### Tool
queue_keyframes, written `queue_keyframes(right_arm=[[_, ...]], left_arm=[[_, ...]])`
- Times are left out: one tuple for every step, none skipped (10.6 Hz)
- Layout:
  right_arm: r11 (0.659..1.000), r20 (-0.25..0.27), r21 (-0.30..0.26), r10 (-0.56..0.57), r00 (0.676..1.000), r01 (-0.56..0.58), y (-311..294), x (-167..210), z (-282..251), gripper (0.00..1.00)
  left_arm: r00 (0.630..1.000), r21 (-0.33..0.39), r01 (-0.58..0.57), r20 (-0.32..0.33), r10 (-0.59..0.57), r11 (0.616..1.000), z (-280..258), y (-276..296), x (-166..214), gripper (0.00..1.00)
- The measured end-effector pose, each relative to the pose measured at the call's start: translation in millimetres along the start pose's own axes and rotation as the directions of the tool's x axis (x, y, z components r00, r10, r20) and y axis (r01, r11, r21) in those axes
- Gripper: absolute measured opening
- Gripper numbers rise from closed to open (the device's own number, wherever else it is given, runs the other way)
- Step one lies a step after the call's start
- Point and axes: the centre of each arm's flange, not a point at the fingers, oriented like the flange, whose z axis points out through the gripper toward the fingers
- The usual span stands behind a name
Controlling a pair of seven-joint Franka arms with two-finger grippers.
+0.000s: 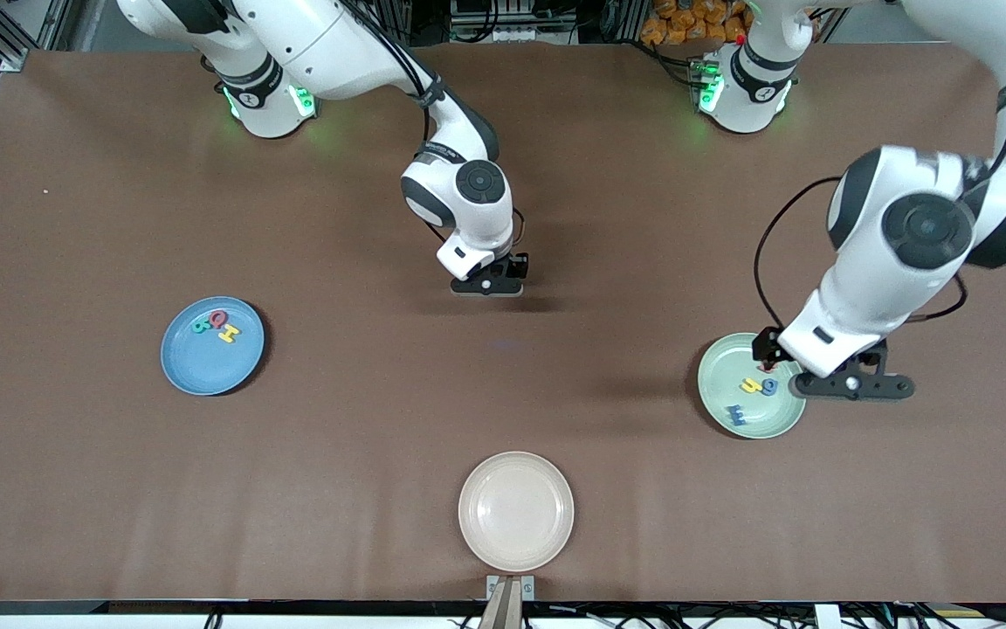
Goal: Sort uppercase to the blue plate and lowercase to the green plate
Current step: 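Drop w on green plate with the left gripper while the right gripper lifts M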
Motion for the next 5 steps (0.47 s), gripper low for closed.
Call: queue_keyframes(right_arm=[[1.0, -0.002, 0.004, 0.007, 1.0, -0.007, -0.3, -0.4, 0.5, 0.73], [1.0, -0.003, 0.007, 0.01, 1.0, -0.01, -0.6, -0.7, 1.0, 0.73], [1.0, -0.003, 0.009, 0.012, 1.0, -0.012, -0.7, -1.1, 2.2, 0.72], [1.0, -0.002, 0.01, 0.014, 1.0, -0.014, -0.8, -1.5, 3.5, 0.7], [1.0, -0.001, 0.01, 0.015, 1.0, -0.015, -0.8, -1.8, 4.8, 0.67]], left_arm=[[1.0, 0.001, 0.005, -0.007, -0.005, 1.0, -25.6, -0.1, -7.5, 1.0], [1.0, 0.001, 0.012, -0.026, -0.012, 1.0, -50.4, -1.8, -14.2, 1.0], [0.999, -0.012, 0.026, -0.046, -0.027, 1.0, -72.7, -5.2, -20.1, 1.0], [0.997, -0.044, 0.053, -0.058, -0.056, 0.998, -92.0, -11.0, -25.5, 1.0], [0.994, -0.082, 0.087, -0.06, -0.092, 0.993, -106.6, -20.3, -30.2, 1.0]])
